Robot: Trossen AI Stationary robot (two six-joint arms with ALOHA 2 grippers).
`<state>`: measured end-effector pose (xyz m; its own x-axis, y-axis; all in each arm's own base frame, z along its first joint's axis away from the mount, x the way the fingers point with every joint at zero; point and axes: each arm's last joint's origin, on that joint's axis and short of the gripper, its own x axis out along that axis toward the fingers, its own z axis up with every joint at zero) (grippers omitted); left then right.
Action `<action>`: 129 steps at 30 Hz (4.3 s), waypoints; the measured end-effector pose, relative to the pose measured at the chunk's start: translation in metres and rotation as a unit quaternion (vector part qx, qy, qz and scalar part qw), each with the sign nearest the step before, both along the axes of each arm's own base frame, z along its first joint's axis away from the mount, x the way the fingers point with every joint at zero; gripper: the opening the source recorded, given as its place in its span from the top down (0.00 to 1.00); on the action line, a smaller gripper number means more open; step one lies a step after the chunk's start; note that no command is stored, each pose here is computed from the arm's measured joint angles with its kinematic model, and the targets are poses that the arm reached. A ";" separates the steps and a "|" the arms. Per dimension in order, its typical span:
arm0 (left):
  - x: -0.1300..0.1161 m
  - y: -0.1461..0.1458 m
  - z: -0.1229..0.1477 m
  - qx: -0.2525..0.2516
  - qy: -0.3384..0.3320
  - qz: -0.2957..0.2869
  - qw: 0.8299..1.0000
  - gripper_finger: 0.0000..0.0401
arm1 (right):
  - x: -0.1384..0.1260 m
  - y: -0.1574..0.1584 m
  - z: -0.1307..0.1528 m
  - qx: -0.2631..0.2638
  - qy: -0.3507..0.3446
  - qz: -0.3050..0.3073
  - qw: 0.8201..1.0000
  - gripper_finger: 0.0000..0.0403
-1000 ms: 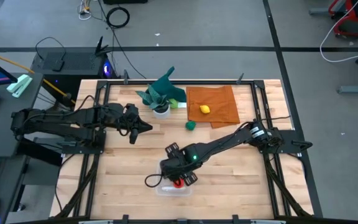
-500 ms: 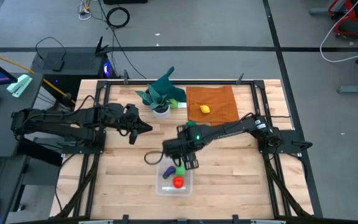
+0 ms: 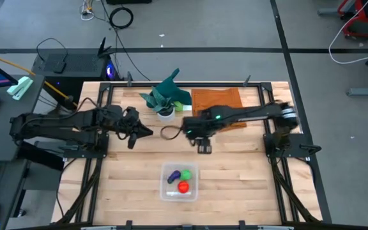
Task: Pick and placing Produce into tupperware
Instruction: Put the lemon into the transparent bin
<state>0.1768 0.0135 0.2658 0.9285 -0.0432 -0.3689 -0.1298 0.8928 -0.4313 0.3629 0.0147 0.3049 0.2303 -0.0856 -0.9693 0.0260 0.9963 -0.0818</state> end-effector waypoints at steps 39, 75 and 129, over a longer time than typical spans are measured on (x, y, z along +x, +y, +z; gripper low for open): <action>-0.014 0.024 0.008 0.006 -0.022 0.094 0.995 0.92 | -0.108 -0.158 -0.067 -0.003 -0.032 -0.156 0.987 0.46; -0.014 0.024 0.007 -0.004 -0.022 0.097 0.995 0.94 | -0.043 -0.206 -0.093 0.083 0.021 -0.281 0.956 0.14; -0.014 0.024 0.007 -0.013 -0.021 0.100 0.995 0.91 | -0.038 -0.200 -0.136 0.107 0.023 -0.330 0.938 0.26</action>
<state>0.1630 0.0372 0.2730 0.9343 0.1352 -0.3300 -0.2852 0.8388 -0.4637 0.3246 -0.1854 0.1688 0.1531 0.0040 -0.9882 0.6436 0.7584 0.1028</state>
